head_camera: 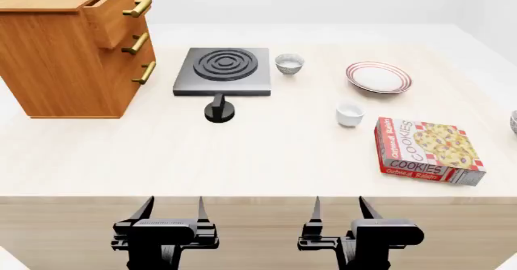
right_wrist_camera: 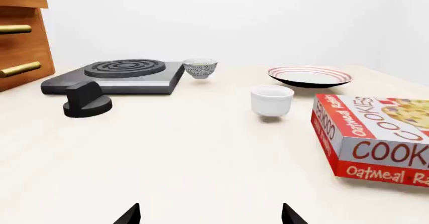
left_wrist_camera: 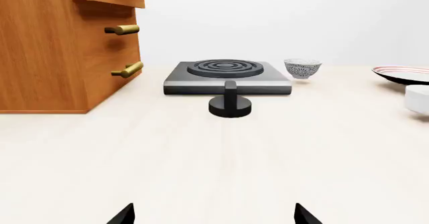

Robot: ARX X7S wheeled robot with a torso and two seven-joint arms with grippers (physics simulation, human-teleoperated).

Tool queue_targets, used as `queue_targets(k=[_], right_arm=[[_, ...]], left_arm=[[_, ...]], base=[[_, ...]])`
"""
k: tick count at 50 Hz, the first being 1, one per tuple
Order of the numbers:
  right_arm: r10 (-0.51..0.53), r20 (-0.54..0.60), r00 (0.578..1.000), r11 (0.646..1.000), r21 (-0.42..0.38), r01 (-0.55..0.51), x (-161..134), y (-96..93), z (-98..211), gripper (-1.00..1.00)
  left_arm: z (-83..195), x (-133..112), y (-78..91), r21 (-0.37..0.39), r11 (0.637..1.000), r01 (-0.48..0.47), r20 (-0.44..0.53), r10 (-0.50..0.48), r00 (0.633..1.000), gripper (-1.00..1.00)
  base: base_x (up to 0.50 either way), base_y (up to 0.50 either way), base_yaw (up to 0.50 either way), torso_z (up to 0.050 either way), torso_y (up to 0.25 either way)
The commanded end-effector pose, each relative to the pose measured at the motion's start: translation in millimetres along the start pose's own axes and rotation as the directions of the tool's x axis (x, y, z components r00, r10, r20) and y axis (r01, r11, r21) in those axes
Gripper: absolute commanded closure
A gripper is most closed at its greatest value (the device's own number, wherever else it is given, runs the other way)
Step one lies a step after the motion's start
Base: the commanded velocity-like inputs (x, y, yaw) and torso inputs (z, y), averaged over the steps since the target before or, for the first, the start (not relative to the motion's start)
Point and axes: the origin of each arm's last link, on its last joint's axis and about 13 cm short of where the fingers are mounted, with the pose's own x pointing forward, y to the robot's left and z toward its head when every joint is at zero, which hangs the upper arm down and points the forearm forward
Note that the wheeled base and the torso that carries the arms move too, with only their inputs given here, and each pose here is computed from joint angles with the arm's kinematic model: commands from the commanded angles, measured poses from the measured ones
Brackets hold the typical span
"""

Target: Pick the akita bowl next to the cookies box and place it on the plate.

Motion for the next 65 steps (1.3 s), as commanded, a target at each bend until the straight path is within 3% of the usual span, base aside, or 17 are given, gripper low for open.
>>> queue_targets(k=[1, 17, 21, 22, 23, 27, 28, 31, 33, 38, 42, 47, 65], right_arm=[[-0.026, -0.011, 1.000, 1.000, -0.016, 0.026, 0.4, -0.7, 0.9, -1.00], [-0.044, -0.003, 0.999, 0.999, -0.027, 0.044, 2.1, -1.7, 6.0, -1.00], [-0.077, 0.062, 0.995, 0.997, 0.023, 0.076, 9.5, -8.0, 34.3, -1.00], [-0.099, 0.117, 0.988, 0.995, 0.041, 0.095, 12.4, -13.1, 54.7, -1.00], [-0.118, 0.172, 0.978, 0.991, 0.080, 0.106, 13.0, -18.3, 75.7, -1.00], [-0.148, 0.254, 0.956, 0.987, 0.104, 0.125, 11.1, -29.3, 110.9, -1.00], [-0.164, 0.306, 0.938, 0.984, 0.117, 0.134, 7.6, -35.9, 130.5, -1.00], [-0.181, 0.362, 0.915, 0.981, 0.132, 0.142, 2.0, -42.8, 150.4, -1.00], [-0.214, 0.420, 0.882, 0.974, 0.154, 0.163, -4.6, -51.3, 170.4, -1.00], [-0.264, 0.486, 0.833, 0.963, 0.177, 0.202, -14.8, -63.2, 192.9, -1.00], [-0.310, 0.548, 0.777, 0.951, 0.191, 0.245, -26.1, -73.7, 213.3, -1.00], [-0.324, 0.575, 0.751, 0.946, 0.188, 0.265, -32.2, -78.3, 221.5, -1.00], [-0.330, 0.574, 0.749, 0.944, 0.197, 0.265, -31.8, -80.4, 221.1, -1.00]], left_arm=[[0.2, -0.3, -0.2, 0.002, 1.000, 0.001, 0.000, -0.001, 1.000, -1.00], [1.3, -0.1, 0.3, 0.004, 1.000, -0.001, 0.000, 0.001, 1.000, -1.00], [17.5, 2.1, 5.2, -0.027, 0.999, -0.027, 0.040, 0.028, 0.999, -1.00], [34.9, 2.1, 8.9, -0.035, 0.999, -0.039, 0.088, 0.042, 0.995, -1.00], [54.3, 1.0, 13.0, -0.046, 0.998, -0.050, 0.141, 0.056, 0.988, -1.00], [90.9, -4.0, 22.6, -0.040, 0.995, -0.095, 0.252, 0.102, 0.962, -1.00], [110.7, -8.7, 28.9, -0.034, 0.991, -0.128, 0.309, 0.132, 0.942, -1.00], [131.3, -15.9, 35.5, -0.041, 0.988, -0.149, 0.364, 0.153, 0.919, -1.00], [152.3, -25.2, 44.0, -0.041, 0.981, -0.190, 0.427, 0.189, 0.884, -1.00], [175.3, -38.3, 56.6, -0.036, 0.967, -0.252, 0.494, 0.237, 0.837, -1.00], [191.0, -55.3, 70.4, -0.051, 0.941, -0.335, 0.564, 0.304, 0.767, -1.00], [203.7, -66.0, 79.0, -0.062, 0.922, -0.382, 0.610, 0.338, 0.717, -1.00], [209.3, -71.9, 78.9, -0.053, 0.915, -0.401, 0.618, 0.345, 0.706, -1.00]], base=[[0.00, 0.00, 0.00, 0.000, 0.000], [0.00, 0.00, 0.00, 0.000, 0.000], [0.00, 0.00, 0.00, 0.000, 0.000], [0.00, 0.00, 0.00, 0.000, 0.000], [0.00, 0.00, 0.00, 0.000, 0.000], [0.00, 0.00, 0.00, 0.000, 0.000], [0.00, 0.00, 0.00, 0.000, 0.000], [0.00, 0.00, 0.00, 0.000, 0.000], [0.00, 0.00, 0.00, 0.000, 0.000], [0.00, 0.00, 0.00, 0.000, 0.000], [0.00, 0.00, 0.00, 0.000, 0.000], [0.00, 0.00, 0.00, 0.000, 0.000], [0.00, 0.00, 0.00, 0.000, 0.000]])
